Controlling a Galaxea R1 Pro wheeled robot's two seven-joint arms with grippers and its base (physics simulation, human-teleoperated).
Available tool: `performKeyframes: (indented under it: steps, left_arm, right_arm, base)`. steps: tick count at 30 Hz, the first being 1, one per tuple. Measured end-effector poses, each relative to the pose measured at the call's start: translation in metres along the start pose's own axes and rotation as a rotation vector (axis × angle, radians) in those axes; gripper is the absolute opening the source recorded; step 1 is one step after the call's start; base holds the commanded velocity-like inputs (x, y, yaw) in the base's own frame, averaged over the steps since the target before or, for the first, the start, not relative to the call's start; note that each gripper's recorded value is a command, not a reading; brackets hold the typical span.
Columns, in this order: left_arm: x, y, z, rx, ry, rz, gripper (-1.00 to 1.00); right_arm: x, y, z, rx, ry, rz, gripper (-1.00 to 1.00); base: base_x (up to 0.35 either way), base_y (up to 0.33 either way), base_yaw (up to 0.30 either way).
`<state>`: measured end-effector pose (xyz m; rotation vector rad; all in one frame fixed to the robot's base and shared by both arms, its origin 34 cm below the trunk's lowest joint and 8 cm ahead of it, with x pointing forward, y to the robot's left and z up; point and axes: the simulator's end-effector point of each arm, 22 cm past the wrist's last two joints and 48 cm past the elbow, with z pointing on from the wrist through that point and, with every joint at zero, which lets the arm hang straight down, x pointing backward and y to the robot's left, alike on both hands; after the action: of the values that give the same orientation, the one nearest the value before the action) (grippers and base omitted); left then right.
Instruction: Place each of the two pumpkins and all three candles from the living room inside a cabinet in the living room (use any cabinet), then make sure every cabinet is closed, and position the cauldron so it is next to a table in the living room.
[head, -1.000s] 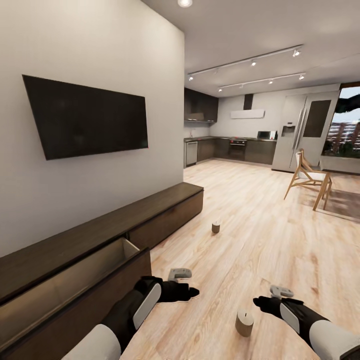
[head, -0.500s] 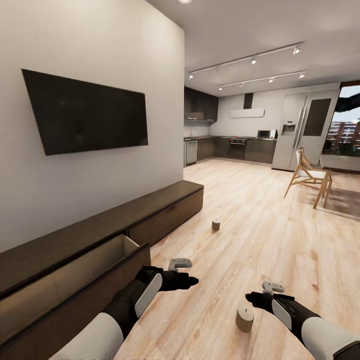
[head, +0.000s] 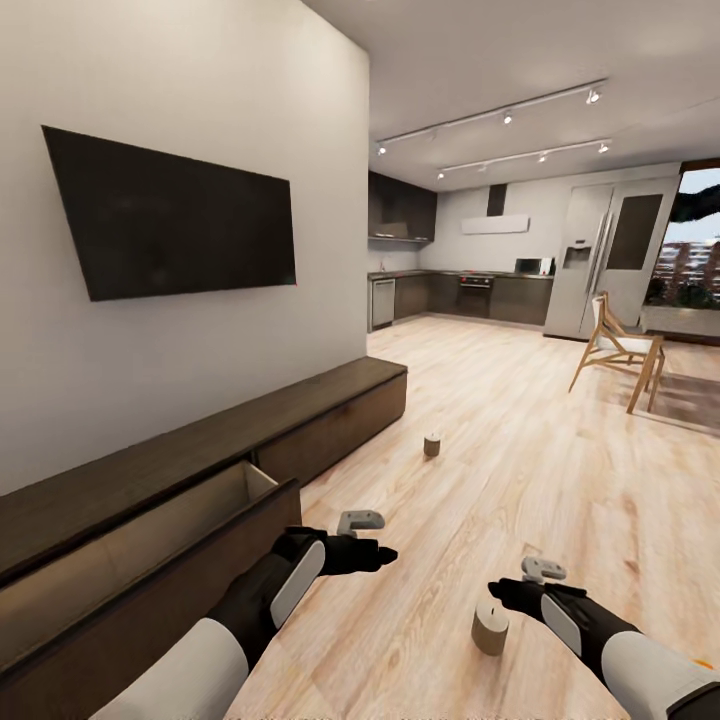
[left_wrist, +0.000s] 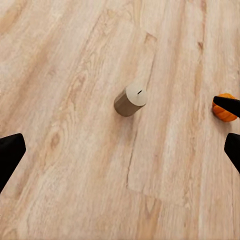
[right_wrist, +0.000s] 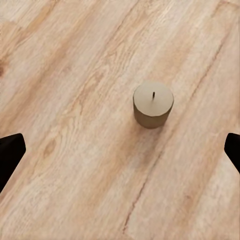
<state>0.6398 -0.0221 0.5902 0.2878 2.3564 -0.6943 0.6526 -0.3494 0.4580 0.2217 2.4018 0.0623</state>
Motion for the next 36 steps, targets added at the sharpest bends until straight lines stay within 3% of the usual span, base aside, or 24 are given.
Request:
performKeyframes:
  steps: [36]
  left_arm:
    - [0.069, 0.025, 0.044, 0.0, 0.003, -0.002, 1.0]
  right_arm:
    - [0.068, -0.01, 0.048, 0.0, -0.001, 0.002, 1.0]
  base:
    - [0.0, 0.0, 0.0]
